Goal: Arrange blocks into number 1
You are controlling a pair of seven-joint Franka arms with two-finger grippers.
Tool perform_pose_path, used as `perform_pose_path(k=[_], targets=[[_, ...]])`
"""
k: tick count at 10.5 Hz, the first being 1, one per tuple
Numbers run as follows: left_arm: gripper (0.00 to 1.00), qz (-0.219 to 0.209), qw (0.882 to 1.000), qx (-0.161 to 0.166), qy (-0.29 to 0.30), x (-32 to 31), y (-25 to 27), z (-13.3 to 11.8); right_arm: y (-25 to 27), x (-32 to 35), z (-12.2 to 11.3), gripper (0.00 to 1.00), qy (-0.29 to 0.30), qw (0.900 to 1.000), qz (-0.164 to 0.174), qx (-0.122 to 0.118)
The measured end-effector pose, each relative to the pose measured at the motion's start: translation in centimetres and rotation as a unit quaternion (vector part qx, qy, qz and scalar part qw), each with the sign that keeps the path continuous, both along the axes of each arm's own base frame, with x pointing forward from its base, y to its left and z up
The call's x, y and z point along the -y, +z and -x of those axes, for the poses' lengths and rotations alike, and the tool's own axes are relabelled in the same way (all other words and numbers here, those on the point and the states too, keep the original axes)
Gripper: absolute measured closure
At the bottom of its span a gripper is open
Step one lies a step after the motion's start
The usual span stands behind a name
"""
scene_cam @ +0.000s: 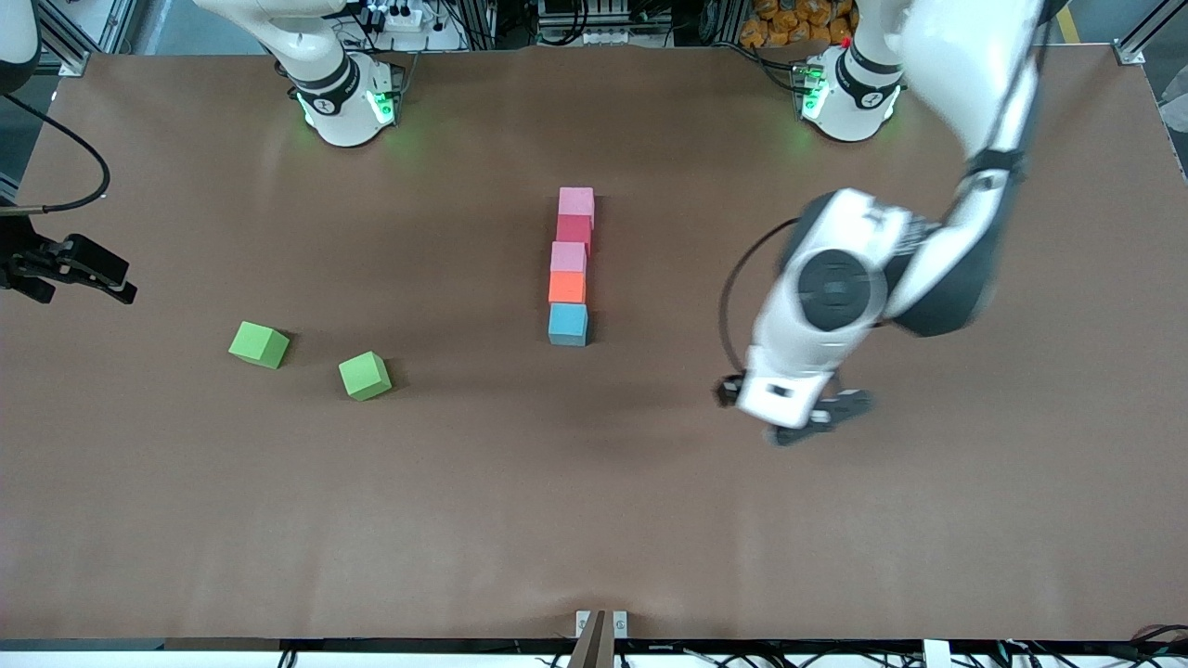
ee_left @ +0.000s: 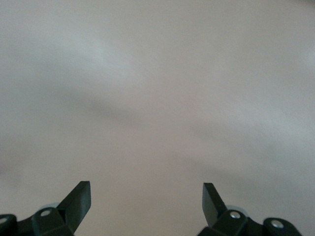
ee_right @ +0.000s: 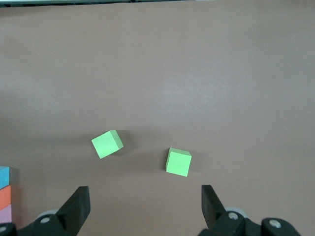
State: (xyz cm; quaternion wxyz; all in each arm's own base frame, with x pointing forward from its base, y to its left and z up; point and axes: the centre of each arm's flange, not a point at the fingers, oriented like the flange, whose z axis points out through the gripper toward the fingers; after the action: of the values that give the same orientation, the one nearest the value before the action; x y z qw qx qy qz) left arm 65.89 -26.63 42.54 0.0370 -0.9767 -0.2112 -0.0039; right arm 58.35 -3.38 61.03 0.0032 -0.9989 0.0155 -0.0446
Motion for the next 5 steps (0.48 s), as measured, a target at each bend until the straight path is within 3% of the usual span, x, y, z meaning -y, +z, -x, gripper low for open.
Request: perform_pose_path(k=[2, 5], targets=[[0.00, -0.002, 1.000, -0.015, 0.013, -5.2, 1.9, 0.0, 0.0, 0.1, 0.0, 0.00, -0.001, 1.000, 0.000, 0.000], [0.00, 0.021, 0.998, -0.053, -0.024, -10.9, 3.6, 3.9, 0.0, 0.2, 0.0, 0.00, -0.001, 1.000, 0.000, 0.000]])
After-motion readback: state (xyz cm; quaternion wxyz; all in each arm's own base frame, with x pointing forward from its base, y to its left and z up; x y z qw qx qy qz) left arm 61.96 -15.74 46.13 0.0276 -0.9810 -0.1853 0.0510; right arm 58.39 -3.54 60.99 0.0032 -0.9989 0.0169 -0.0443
